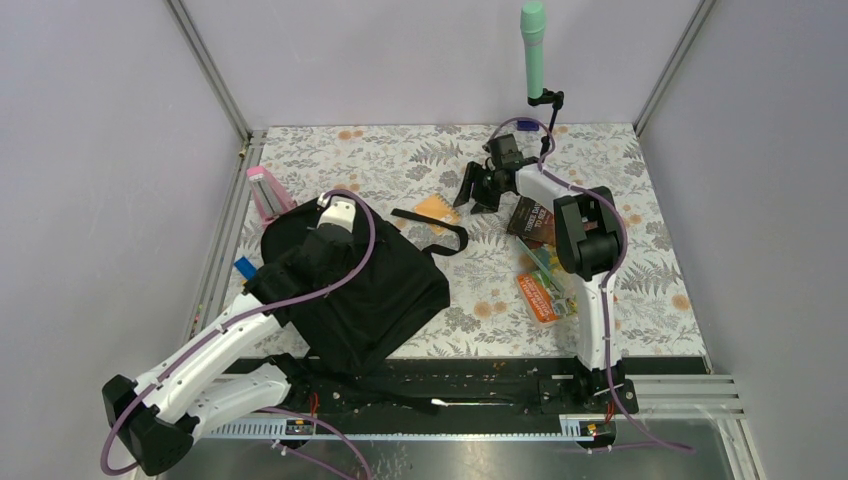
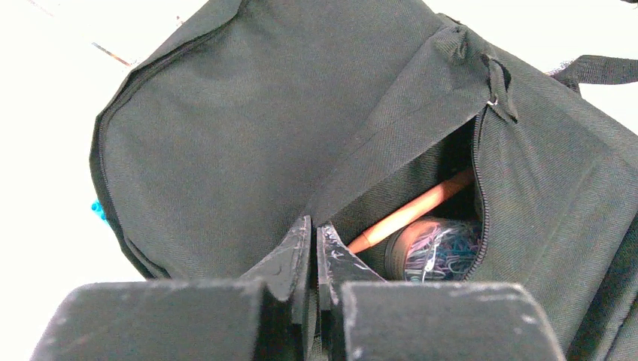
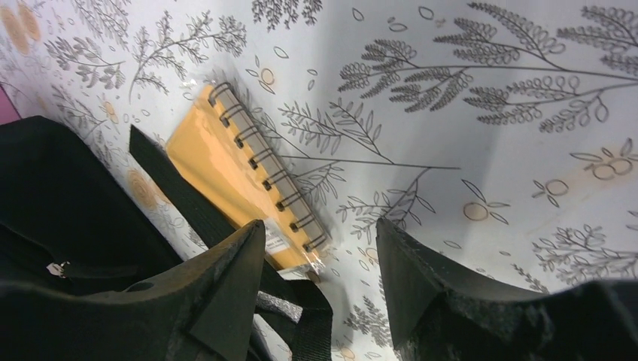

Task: Pack the student bag
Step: Move the stationery to the center of the board.

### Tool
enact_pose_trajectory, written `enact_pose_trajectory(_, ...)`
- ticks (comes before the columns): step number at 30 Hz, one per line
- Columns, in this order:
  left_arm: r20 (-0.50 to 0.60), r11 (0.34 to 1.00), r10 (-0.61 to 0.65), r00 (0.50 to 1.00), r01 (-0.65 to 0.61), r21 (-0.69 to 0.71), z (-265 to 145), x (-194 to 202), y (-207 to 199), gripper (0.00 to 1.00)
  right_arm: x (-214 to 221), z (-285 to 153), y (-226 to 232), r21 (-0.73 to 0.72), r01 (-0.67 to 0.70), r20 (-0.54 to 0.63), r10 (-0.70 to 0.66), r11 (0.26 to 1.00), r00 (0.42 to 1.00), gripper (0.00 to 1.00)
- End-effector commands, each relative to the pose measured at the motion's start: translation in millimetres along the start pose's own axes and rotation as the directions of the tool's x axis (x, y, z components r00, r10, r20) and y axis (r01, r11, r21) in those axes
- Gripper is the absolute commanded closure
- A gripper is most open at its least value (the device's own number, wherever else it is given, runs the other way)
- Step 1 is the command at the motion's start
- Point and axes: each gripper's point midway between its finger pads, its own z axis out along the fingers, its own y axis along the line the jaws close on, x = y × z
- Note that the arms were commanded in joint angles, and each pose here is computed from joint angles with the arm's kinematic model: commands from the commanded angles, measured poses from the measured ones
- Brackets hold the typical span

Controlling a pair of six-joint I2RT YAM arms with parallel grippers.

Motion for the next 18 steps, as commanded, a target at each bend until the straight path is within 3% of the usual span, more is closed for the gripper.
enact_pose_trajectory(1,0.127,0.996,-0.088,0.988,0.086,0.016,-13.7,-39.5,5.0,1.00,-4.2,8.5,10.4,-0.040,-0.019,-0.008,0.019,0.999,1.000,0.38)
enact_pose_trajectory(18,0.129,0.995,-0.097,0.987,0.092,0.049,-16.1,-40.4,0.5,1.00,13.0,11.7,26.5,-0.072,0.011,-0.061,-0.016,0.997,0.998,0.45)
